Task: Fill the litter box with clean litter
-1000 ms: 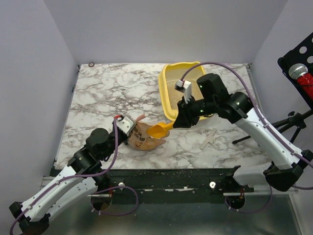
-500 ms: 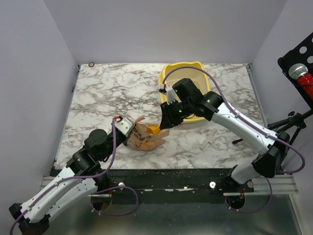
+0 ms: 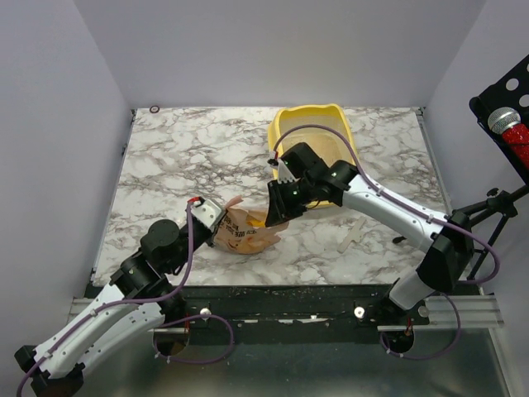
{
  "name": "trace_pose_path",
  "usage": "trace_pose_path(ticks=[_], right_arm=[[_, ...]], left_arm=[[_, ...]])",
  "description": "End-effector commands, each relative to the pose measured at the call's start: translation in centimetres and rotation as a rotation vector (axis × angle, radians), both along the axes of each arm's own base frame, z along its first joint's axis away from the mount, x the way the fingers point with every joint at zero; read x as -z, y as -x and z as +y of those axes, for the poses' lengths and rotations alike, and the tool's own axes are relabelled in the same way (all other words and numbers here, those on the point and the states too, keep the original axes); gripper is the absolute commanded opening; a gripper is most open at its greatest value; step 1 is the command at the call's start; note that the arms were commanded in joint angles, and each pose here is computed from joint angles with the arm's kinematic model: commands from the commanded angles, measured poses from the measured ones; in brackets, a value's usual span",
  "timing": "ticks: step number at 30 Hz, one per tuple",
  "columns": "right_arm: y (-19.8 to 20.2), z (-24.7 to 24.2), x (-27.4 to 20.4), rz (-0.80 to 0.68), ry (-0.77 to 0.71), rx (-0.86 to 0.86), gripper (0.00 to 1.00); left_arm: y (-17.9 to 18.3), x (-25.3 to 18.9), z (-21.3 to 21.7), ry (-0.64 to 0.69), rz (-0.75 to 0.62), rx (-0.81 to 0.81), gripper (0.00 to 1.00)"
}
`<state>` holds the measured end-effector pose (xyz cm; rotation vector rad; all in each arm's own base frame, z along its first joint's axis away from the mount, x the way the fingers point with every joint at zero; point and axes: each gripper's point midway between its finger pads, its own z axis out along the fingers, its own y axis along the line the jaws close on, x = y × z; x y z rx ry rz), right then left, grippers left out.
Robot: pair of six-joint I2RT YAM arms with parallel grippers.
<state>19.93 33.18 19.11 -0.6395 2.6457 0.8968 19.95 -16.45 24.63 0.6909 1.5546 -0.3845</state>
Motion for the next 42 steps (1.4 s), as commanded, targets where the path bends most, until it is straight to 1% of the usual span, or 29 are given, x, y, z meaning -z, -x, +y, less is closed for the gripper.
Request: trace_pose_path(ticks=[1,4,7,13,17,20,28,34,39,42], right_arm=[[1.9,0.5,4.8,0.184,0.002,0.073,0.0],[2.4,1.2,6.3,0.243,-0.063,0.115,0.0],[2.6,1.9,6.5,0.263,-0.156,0.151,0.0],[2.0,3.1,5.7,0.21,-0.36,0.17,0.0],[1.8,4.6,5.8,0.206,-0.515,0.129,0.0],[1.3,5.7,5.2,0.175,-0.634,0.097,0.0],[0.1,6.5,3.2,0.063,-0.801,0.074,0.0],[0.6,5.8,1.4,0.054,-0.92,0.062,0.0],[0.9,5.3,1.1,0.057,-0.942,0.051,0.0],[1.1,4.5,0.3,0.053,-0.992,0.049,0.0]], left_arm=[[0.2,-3.8,0.2,0.099,-0.071,-0.011,0.0],[0.1,-3.6,0.2,0.095,-0.065,-0.014,0.0],[0.1,-3.7,0.2,0.096,-0.068,-0.013,0.0],[-0.1,-3.3,0.4,0.071,-0.067,-0.028,0.0],[-0.1,-3.2,1.0,0.052,-0.078,-0.044,0.0],[-0.3,-3.1,1.3,0.037,-0.082,-0.06,0.0],[-0.6,-2.6,1.6,0.01,-0.078,-0.081,0.0],[-0.6,-2.3,1.5,-0.001,-0.076,-0.076,0.0],[-0.8,-2.0,1.3,-0.013,-0.069,-0.074,0.0],[-0.8,-2.1,1.4,-0.009,-0.074,-0.075,0.0]])
